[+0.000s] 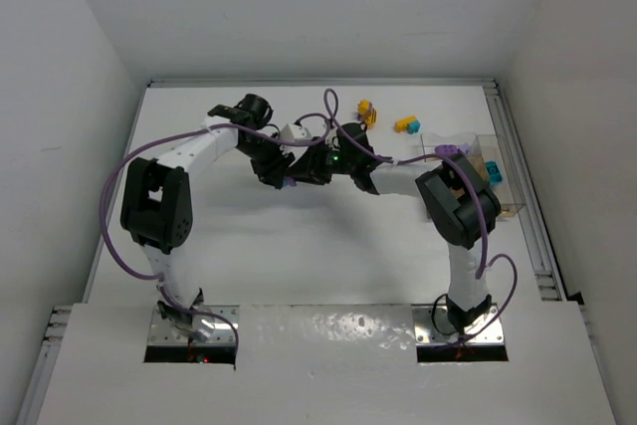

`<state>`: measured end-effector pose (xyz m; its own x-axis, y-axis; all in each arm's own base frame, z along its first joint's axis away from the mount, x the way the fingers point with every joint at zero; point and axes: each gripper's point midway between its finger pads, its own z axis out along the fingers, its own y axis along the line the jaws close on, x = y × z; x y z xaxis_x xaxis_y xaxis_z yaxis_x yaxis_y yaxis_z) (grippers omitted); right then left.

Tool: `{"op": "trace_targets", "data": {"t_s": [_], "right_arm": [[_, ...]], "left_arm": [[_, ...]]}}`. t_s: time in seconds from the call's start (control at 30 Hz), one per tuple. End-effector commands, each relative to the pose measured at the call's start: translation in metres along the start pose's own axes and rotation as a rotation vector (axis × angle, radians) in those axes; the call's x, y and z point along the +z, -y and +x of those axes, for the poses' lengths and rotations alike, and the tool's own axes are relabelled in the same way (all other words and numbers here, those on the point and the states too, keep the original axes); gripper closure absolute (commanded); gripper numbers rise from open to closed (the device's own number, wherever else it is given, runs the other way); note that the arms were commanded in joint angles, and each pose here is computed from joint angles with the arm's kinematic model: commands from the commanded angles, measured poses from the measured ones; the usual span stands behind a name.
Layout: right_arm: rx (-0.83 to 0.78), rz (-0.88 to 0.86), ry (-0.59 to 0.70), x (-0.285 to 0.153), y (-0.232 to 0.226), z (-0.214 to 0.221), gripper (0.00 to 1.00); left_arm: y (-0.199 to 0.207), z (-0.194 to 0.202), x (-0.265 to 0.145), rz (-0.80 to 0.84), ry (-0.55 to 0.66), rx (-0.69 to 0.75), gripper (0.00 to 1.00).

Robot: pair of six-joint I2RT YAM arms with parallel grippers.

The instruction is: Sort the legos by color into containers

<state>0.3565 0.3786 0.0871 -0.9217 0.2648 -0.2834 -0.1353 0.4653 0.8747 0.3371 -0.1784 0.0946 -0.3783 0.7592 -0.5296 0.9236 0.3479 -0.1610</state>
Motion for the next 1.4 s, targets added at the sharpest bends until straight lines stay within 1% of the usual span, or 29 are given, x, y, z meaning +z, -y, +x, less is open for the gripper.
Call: {"op": "trace_targets", "data": {"t_s": [0.0, 0.1, 0.27, 0.43, 0.57, 0.67, 0.7, 0.73, 0.77, 0.8, 0.83, 0.87, 0.9, 0.93, 0.97, 1.03, 1.07, 1.13, 1.17, 1.2, 1.23, 1.3, 1.33, 1.37], "right_arm": [[-0.042, -0.09, 0.034, -0.008, -0.027, -0.011, 1.0], [-0.034, -0.091, 0.06, -0.018, -0.024, -0.019, 1.0], [0.009, -0.036, 0.116, -0.036, -0.003, -0.034, 1.0], [0.013, 0.021, 0.112, -0.04, 0.014, -0.03, 1.0], [0.021, 0.047, 0.117, -0.043, 0.026, -0.028, 1.0], [0.029, 0.081, 0.133, -0.052, 0.034, -0.034, 1.0], [-0.005, 0.122, 0.161, -0.064, 0.041, -0.044, 1.0], [0.014, 0.154, 0.178, -0.072, 0.046, -0.05, 1.0], [-0.009, 0.23, 0.168, -0.084, 0.06, -0.05, 1.0], [-0.018, 0.285, 0.203, -0.101, 0.07, -0.066, 1.0], [-0.114, 0.359, 0.246, -0.121, 0.072, -0.082, 1.0], [-0.162, 0.419, 0.262, -0.137, 0.077, -0.093, 1.0], [-0.17, 0.52, 0.25, -0.163, 0.084, -0.103, 1.0], [-0.285, 0.632, 0.282, -0.19, 0.087, -0.119, 1.0], [-0.315, 0.715, 0.282, -0.213, 0.083, -0.129, 1.0], [-0.359, 0.867, 0.355, -0.26, 0.087, -0.155, 1.0], [-0.34, 0.99, 0.426, -0.293, 0.097, -0.172, 1.0], [-0.254, 1.074, 0.527, -0.324, 0.107, -0.187, 1.0], [-0.17, 1.116, 0.568, -0.337, 0.12, -0.19, 1.0], [-0.072, 1.129, 0.618, -0.352, 0.133, -0.194, 1.0], [0.067, 1.115, 0.696, -0.36, 0.143, -0.196, 1.0], [0.161, 1.124, 0.786, -0.365, 0.158, -0.197, 1.0], [0.23, 1.095, 0.858, -0.364, 0.159, -0.201, 1.0], [0.268, 1.078, 0.911, -0.363, 0.164, -0.202, 1.0]], "left_arm": [[0.004, -0.021, -0.012, -0.011, 0.066, 0.065, 1.0], [0.006, -0.01, -0.007, -0.008, 0.034, 0.059, 1.0], [0.007, 0.008, 0.007, -0.006, 0.001, 0.026, 1.0], [0.003, 0.023, 0.028, 0.008, -0.022, -0.02, 1.0], [0.0, 0.026, 0.039, 0.02, -0.032, -0.058, 1.0], [-0.001, 0.022, 0.037, 0.017, -0.024, -0.066, 1.0], [0.0, 0.02, 0.034, 0.011, -0.015, -0.063, 1.0], [0.0, 0.018, 0.031, 0.005, -0.011, -0.059, 1.0], [0.0, 0.017, 0.03, 0.0, -0.01, -0.059, 1.0], [0.0, 0.014, 0.025, -0.011, -0.003, -0.054, 1.0], [-0.001, 0.012, 0.021, -0.025, -0.001, -0.058, 1.0], [-0.002, 0.009, 0.018, -0.036, 0.005, -0.059, 1.0], [-0.003, 0.006, 0.013, -0.05, 0.016, -0.059, 1.0], [-0.003, 0.004, 0.011, -0.058, 0.024, -0.073, 1.0], [-0.003, 0.001, 0.009, -0.066, 0.034, -0.075, 1.0], [-0.003, -0.005, 0.004, -0.077, 0.055, -0.091, 1.0], [-0.003, -0.008, 0.002, -0.083, 0.064, -0.094, 1.0], [-0.003, -0.013, 0.0, -0.085, 0.078, -0.11, 1.0], [-0.004, -0.017, -0.002, -0.09, 0.09, -0.111, 1.0], [-0.004, -0.02, -0.004, -0.09, 0.101, -0.11, 1.0], [-0.005, -0.023, -0.005, -0.092, 0.109, -0.114, 1.0], [-0.006, -0.029, -0.009, -0.099, 0.122, -0.115, 1.0], [-0.008, -0.033, -0.012, -0.107, 0.13, -0.115, 1.0], [-0.007, -0.034, -0.015, -0.108, 0.135, -0.113, 1.0]]}}
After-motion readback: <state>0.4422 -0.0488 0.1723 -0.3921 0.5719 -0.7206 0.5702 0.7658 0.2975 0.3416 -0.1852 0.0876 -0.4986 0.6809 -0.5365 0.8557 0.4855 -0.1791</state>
